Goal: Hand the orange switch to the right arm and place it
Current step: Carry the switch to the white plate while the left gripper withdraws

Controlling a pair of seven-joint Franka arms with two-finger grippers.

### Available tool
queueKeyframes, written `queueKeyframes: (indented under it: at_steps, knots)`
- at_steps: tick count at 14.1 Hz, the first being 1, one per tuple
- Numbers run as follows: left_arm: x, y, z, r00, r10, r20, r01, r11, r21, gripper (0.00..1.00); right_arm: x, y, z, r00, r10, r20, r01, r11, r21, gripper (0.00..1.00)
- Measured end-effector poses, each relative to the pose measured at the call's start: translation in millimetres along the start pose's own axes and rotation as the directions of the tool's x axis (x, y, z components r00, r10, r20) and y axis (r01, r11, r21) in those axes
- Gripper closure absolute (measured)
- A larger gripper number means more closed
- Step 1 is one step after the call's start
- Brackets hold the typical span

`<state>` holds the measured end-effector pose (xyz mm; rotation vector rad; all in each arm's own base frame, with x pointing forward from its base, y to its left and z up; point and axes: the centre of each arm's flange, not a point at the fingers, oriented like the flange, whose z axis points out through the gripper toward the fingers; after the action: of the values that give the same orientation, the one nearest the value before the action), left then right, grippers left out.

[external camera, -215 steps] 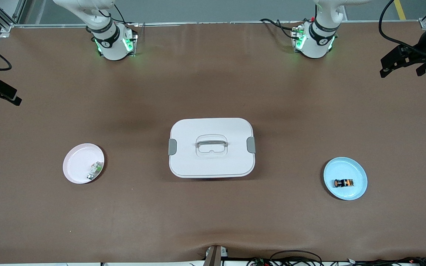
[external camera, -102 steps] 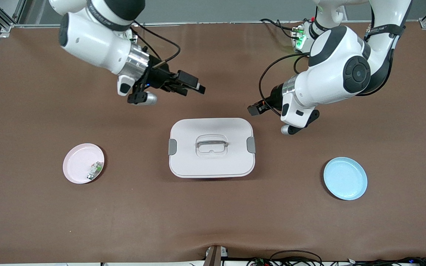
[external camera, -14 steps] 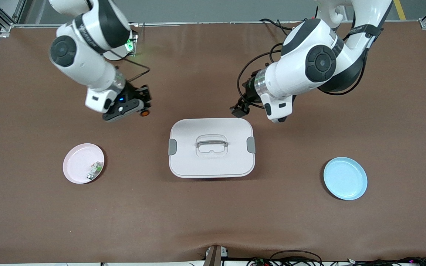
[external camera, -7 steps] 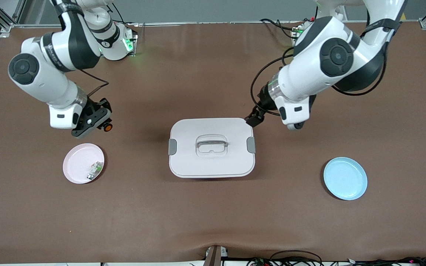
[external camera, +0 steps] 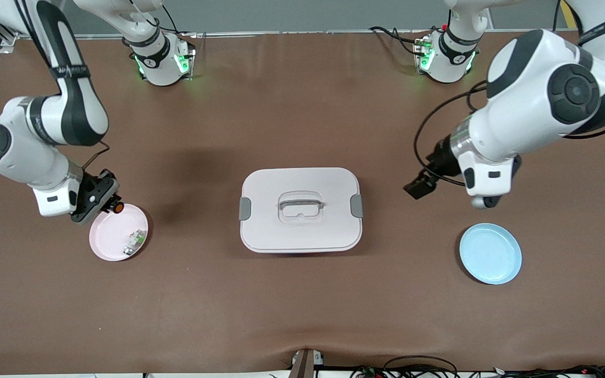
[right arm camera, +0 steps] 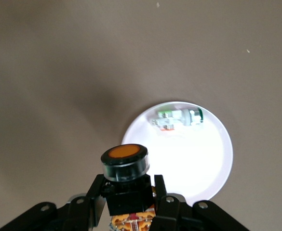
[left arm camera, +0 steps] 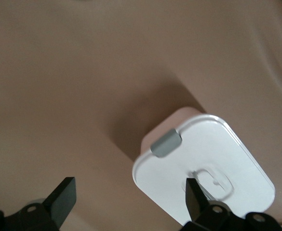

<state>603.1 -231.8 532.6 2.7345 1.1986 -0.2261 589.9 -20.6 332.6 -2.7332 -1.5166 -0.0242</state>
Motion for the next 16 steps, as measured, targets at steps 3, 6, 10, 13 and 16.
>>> queueKeyframes:
  at_steps: [3, 6, 10, 13, 16]
  knots:
    - [21, -9, -3, 0.992, 0.114, -0.061, -0.113, 0.993, 0.029, 0.0, -12, 24, 29, 0.996, -0.088, 0.008, 0.088, 0.996, 0.014, 0.55]
    - [42, -21, -6, 0.973, 0.217, -0.076, -0.212, 0.975, 0.066, 0.0, -25, 55, 56, 0.971, -0.237, 0.009, 0.237, 0.971, 0.027, 0.55]
    - [79, -57, -37, 0.909, 0.41, -0.074, -0.401, 0.909, 0.115, 0.0, -31, 77, 92, 0.944, -0.329, 0.01, 0.328, 0.943, 0.052, 0.55]
    - [105, -93, -70, 0.832, 0.549, -0.075, -0.536, 0.832, 0.142, 0.0, -28, 78, 109, 0.937, -0.349, 0.014, 0.348, 0.935, 0.066, 0.55]
    - [105, -104, -86, 0.799, 0.596, -0.086, -0.574, 0.797, 0.187, 0.0, -26, 76, 119, 0.933, -0.36, 0.012, 0.358, 0.93, 0.076, 0.55]
